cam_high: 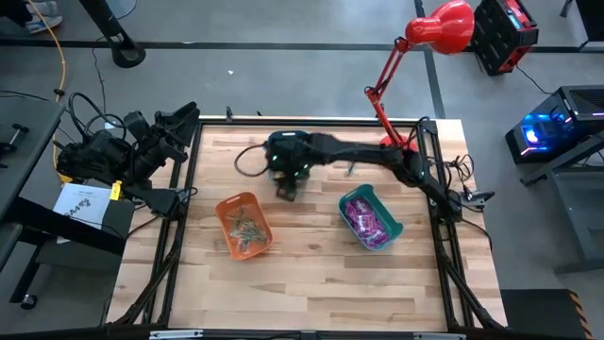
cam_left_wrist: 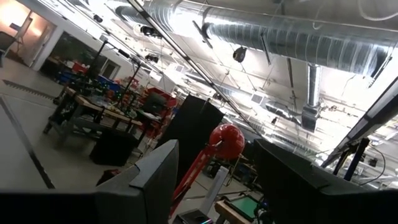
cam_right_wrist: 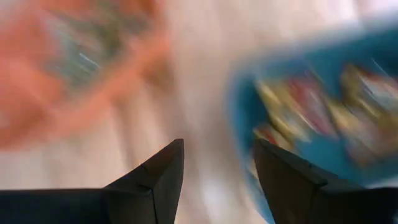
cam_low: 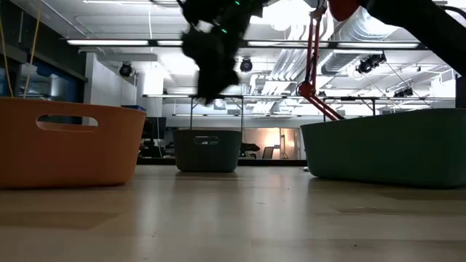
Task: Sort candy
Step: Put the blue candy into the orange bin
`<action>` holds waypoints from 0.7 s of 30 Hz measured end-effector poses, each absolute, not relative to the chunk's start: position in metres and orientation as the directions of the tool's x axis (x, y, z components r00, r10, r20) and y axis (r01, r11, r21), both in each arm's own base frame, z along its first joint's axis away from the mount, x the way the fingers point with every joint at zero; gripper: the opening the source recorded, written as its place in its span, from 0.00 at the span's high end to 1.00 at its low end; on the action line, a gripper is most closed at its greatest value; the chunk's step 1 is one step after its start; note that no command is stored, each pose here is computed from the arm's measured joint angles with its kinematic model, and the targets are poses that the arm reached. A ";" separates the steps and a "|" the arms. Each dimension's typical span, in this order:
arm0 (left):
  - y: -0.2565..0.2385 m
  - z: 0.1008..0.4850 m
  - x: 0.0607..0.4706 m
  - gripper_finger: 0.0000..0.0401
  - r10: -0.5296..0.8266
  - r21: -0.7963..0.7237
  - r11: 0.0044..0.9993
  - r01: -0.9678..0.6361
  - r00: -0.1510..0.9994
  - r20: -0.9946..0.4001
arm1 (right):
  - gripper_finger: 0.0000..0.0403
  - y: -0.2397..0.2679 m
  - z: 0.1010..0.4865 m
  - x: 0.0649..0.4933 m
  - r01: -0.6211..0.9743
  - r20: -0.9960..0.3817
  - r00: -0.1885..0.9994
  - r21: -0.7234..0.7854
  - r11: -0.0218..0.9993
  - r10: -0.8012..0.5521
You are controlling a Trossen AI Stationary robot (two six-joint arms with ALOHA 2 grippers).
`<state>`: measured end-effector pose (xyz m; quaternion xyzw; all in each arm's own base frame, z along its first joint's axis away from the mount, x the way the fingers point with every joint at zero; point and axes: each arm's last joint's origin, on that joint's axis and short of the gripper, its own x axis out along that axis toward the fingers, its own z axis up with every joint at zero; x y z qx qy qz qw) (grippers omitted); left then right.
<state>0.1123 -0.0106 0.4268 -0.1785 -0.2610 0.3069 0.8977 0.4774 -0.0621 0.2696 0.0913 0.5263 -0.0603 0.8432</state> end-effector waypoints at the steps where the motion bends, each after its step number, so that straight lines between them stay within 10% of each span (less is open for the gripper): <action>1: -0.011 0.427 0.112 0.50 0.644 -0.479 0.748 -0.458 0.676 0.359 | 0.53 -0.072 0.269 0.470 0.227 -0.916 0.399 0.071 0.971 -0.026; 9: -0.012 0.426 0.109 0.50 0.628 -0.479 0.758 -0.442 0.692 0.356 | 0.53 -0.152 0.269 0.403 0.544 -0.951 0.245 -0.025 0.839 -0.188; 21: -0.011 0.427 0.107 0.50 0.628 -0.486 0.758 -0.435 0.690 0.361 | 0.53 -0.206 0.190 0.311 0.948 -0.969 0.045 -0.035 0.315 -0.243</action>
